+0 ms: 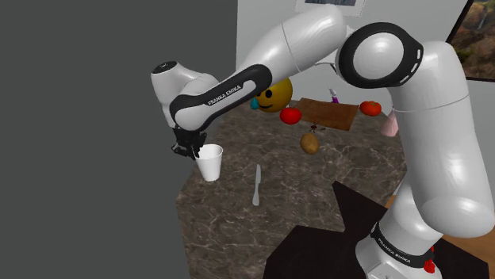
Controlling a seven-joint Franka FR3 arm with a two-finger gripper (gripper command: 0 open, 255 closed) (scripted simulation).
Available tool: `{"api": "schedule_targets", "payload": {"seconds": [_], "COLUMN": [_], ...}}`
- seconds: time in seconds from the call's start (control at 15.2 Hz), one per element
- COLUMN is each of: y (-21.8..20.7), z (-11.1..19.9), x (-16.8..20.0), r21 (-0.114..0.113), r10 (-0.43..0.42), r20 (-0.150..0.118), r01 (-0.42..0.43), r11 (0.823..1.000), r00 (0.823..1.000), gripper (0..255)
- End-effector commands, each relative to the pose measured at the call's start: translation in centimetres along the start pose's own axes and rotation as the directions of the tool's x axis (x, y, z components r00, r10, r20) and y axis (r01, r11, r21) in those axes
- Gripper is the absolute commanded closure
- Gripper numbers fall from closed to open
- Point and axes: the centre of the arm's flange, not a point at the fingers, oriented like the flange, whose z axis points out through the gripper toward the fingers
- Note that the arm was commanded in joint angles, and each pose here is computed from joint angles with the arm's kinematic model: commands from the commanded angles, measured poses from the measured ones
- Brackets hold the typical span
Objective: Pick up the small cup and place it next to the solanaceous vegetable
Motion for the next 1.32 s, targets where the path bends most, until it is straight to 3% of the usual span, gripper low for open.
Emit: {"api": "schedule_targets", "payload": {"seconds": [0.0,1.25], "y": [0.5,2.6], "z": [-1.3,-11.1], "x": [0.7,1.4], "r21": [-0.007,-0.007], "r10": [0.013,0.013], "r20": [0.017,0.017], "r01": [-0.013,-0.013], "r11": [1.000,1.000], "r00": [1.000,1.000], "gripper": [255,255]}}
